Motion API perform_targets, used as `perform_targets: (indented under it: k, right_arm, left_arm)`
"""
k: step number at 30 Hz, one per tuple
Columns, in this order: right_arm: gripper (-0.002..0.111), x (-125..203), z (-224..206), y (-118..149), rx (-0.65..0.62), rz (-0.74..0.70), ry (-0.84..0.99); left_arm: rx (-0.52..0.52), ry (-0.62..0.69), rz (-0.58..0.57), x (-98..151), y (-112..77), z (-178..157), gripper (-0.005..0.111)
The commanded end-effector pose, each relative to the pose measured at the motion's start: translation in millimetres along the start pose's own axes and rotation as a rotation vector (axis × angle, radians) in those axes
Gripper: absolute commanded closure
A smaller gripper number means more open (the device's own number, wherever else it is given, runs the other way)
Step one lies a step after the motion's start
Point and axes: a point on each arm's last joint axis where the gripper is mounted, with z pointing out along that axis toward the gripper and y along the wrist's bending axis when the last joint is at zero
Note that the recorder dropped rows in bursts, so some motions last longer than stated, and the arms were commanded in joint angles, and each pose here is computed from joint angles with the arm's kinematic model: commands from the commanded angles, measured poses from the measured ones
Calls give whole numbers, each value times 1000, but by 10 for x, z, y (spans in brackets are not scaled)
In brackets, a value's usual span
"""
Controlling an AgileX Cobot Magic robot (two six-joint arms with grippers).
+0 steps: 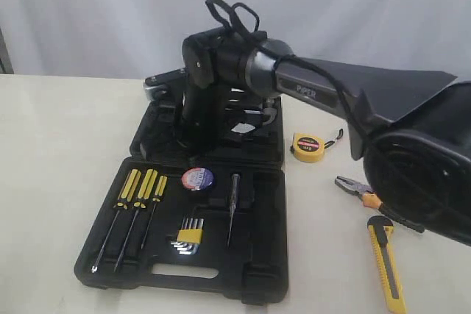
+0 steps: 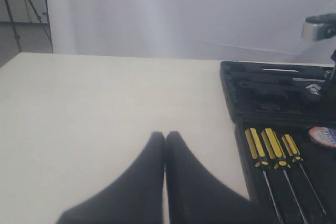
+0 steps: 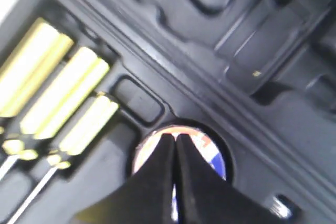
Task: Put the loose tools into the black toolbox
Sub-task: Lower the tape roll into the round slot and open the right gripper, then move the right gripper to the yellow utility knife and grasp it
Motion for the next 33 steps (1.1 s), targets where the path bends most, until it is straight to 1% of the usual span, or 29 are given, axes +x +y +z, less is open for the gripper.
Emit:
perform_targets:
  k: [1, 5, 7, 11, 15, 18, 21, 22, 23, 27, 28, 30, 33]
  right_arm:
    - [109, -45, -366, -27, 16, -15, -40]
    - [109, -48, -604, -29, 24, -30, -54]
    - [109, -15, -685, -39, 36, -42, -24]
    - [109, 83, -880, -92, 92, -63, 17]
    - [109, 224, -1196, -222, 97, -36, -20]
    - [109, 427, -1434, -386, 110, -1, -29]
    - [109, 745, -1634, -598, 128, 57, -16]
    - [109, 877, -1752, -664, 135, 86, -35]
    - [109, 1014, -1778, -729, 142, 113, -27]
    - [109, 1582, -1983, -893, 166, 224, -42]
    - [109, 1767, -1999, -929, 173, 267, -36]
    - [109, 2016, -1981, -968, 182, 332, -34]
    - [109, 2308, -1851, -998, 189, 385, -47]
  left_arm:
    - [3, -1, -3, 6, -1, 0, 107]
    - [3, -1, -3, 6, -1, 0, 107]
    - [3, -1, -3, 6, -1, 0, 107]
    - [3, -1, -3, 6, -1, 0, 107]
    - [3, -1, -3, 6, -1, 0, 107]
    - [3, -1, -3, 6, -1, 0, 107]
    - [3, -1, -3, 6, -1, 0, 107]
    - [3, -1, -3, 6, -1, 0, 107]
    - [3, -1, -3, 6, -1, 0, 107]
    - [3, -1, -3, 6, -1, 0, 107]
    - [3, -1, -3, 6, -1, 0, 107]
    - [3, -1, -3, 6, -1, 0, 107]
    - [3, -1, -3, 6, -1, 0, 107]
